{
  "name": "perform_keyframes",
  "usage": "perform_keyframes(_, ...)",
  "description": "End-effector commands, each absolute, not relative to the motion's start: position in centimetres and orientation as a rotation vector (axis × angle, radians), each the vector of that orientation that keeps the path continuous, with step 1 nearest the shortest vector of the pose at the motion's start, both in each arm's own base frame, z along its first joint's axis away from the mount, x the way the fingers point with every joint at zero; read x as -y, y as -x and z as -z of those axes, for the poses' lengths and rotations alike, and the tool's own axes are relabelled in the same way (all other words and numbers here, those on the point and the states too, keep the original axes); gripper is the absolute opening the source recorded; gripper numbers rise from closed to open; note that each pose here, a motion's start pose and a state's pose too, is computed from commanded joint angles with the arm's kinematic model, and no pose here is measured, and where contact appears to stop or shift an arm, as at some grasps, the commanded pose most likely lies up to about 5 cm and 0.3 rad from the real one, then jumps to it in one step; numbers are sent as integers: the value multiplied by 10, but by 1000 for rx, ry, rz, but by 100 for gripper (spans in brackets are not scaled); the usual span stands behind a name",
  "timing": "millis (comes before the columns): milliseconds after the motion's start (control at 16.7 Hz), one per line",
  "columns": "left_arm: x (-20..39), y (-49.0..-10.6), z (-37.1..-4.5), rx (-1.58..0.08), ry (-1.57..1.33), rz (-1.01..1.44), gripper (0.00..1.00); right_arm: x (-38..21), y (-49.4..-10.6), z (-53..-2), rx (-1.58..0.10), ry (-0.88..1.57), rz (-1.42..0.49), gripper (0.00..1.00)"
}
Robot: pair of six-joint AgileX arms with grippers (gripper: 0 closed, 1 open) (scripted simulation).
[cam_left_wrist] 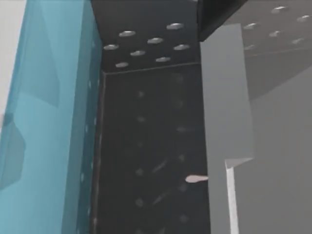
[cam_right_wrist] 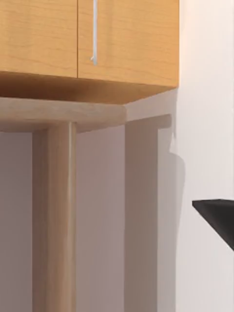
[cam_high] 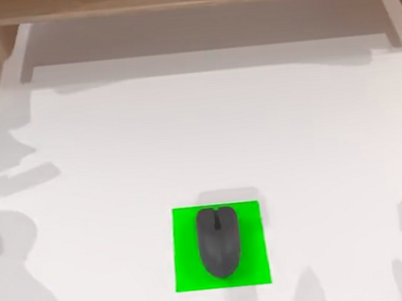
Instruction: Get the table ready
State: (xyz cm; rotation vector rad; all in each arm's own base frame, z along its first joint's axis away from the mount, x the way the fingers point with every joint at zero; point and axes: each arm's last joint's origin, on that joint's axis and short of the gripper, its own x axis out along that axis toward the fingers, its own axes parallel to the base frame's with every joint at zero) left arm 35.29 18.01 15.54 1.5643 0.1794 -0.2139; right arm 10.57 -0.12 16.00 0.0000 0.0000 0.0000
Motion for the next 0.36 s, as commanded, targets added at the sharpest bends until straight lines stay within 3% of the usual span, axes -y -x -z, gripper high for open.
perform_keyframes(360, -179, -326, -148, -188, -1557, 234, 100, 1, -106, -160, 0, 0, 0, 100)
